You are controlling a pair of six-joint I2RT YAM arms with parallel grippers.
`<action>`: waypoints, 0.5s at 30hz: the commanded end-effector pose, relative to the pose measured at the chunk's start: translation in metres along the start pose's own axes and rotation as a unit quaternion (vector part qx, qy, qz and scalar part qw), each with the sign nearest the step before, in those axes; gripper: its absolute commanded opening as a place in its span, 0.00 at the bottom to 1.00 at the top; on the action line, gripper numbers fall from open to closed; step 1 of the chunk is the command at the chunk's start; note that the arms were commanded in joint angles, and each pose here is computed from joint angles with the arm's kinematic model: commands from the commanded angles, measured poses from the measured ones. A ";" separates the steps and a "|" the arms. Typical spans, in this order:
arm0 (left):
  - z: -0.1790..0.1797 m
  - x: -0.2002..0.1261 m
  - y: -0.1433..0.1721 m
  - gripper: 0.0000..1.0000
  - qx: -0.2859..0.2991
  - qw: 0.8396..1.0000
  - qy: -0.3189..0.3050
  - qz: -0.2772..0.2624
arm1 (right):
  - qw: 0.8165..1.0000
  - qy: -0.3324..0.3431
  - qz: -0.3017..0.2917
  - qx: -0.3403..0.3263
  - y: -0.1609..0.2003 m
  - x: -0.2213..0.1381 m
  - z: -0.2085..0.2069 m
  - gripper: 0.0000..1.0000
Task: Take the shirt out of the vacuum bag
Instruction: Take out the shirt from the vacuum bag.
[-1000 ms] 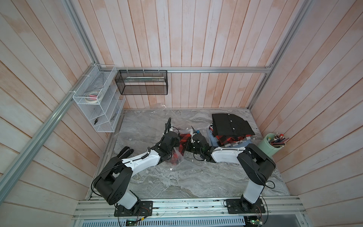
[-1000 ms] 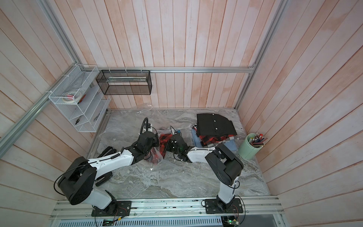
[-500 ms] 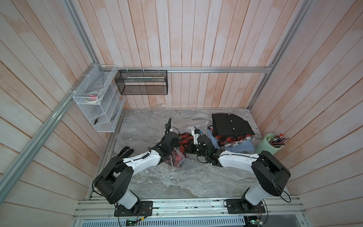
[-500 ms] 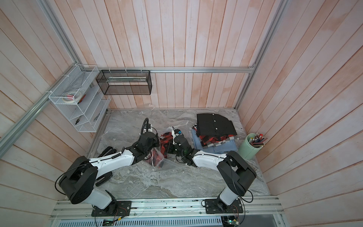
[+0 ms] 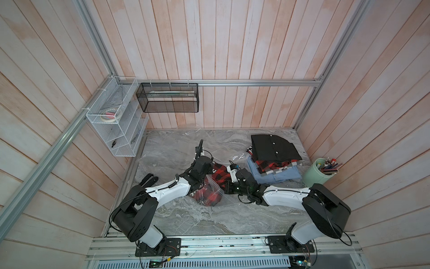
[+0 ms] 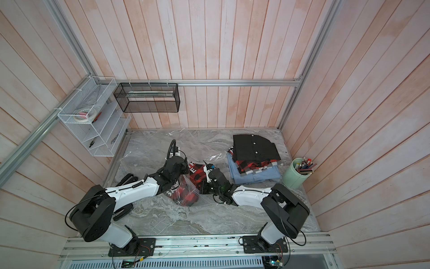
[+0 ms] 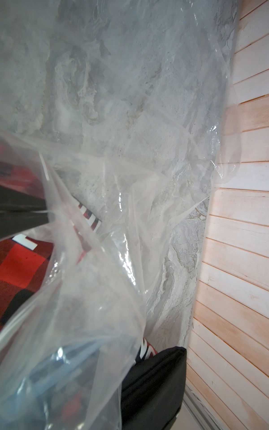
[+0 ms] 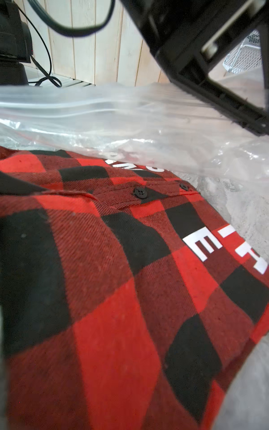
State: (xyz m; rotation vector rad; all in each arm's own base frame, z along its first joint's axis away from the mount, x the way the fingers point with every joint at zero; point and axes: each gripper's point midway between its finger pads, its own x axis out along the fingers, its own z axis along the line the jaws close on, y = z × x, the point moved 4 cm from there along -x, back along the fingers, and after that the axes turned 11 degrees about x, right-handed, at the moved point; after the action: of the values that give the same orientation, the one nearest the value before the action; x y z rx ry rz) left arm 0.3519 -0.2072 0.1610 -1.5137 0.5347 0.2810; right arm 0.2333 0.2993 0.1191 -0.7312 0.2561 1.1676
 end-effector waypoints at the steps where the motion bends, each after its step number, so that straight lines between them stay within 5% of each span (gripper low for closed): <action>1: 0.000 0.004 -0.002 0.00 -0.007 1.000 -0.007 -0.005 | 0.999 -0.017 -0.026 -0.042 -0.014 -0.017 0.027 0.00; 15: 0.004 0.007 0.017 0.00 -0.001 1.000 -0.014 0.014 | 0.988 -0.071 -0.110 -0.083 -0.084 -0.056 0.093 0.00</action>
State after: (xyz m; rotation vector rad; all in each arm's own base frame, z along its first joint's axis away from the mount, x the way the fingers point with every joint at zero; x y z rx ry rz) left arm 0.3521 -0.2070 0.1541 -1.5115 0.5406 0.2955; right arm 0.2628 0.2996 0.2029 -0.8097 0.0888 1.0692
